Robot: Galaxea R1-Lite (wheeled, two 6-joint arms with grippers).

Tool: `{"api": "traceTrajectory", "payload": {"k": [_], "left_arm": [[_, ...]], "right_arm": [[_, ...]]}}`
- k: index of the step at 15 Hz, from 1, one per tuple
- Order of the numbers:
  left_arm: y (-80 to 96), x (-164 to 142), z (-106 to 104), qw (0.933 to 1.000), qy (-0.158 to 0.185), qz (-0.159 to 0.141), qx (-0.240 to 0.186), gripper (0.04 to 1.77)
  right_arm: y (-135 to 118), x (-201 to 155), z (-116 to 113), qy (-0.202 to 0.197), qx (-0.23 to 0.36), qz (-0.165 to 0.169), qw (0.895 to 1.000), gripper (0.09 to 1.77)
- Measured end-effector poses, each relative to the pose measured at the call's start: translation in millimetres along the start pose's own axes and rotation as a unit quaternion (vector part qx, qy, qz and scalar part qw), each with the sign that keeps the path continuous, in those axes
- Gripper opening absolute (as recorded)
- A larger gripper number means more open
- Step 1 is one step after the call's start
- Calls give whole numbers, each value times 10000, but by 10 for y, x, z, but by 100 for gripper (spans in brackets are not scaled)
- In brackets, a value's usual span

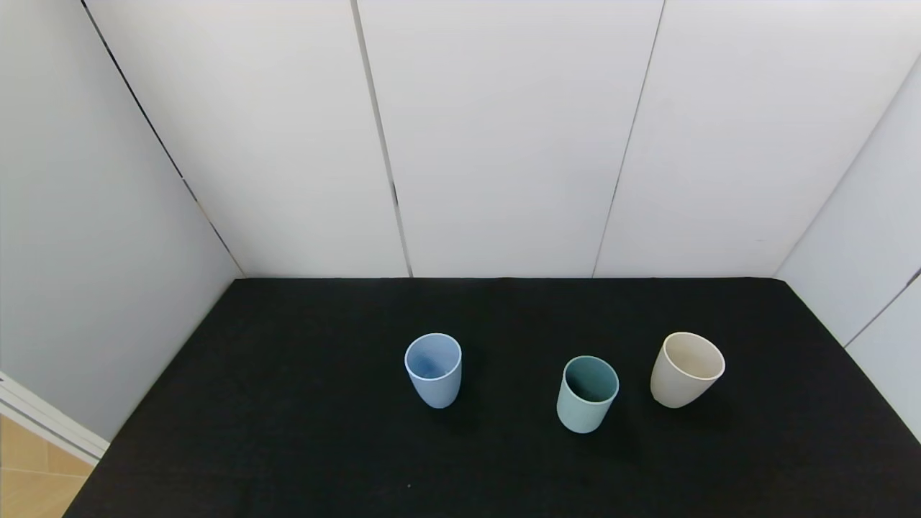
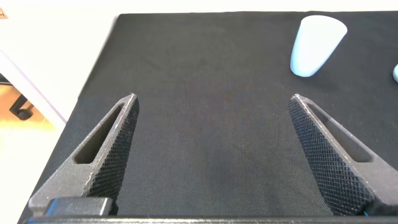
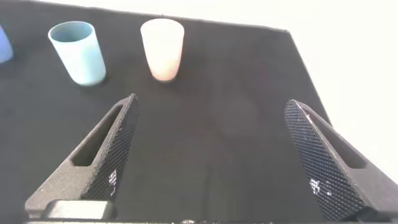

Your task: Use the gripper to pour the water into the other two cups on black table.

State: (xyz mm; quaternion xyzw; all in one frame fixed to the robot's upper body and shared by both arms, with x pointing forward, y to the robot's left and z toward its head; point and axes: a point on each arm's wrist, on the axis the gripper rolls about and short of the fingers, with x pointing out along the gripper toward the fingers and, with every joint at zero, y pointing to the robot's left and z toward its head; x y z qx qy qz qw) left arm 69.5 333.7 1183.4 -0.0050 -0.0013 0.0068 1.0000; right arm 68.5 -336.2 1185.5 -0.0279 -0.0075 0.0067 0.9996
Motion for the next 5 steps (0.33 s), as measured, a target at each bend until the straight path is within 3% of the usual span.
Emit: {"api": "traceTrajectory", "payload": {"k": [5], "left_arm": [[0, 0, 0, 10000, 2, 1, -2, 172]], "right_arm": [[-2, 4, -26, 53, 253, -65, 9996, 170]]}}
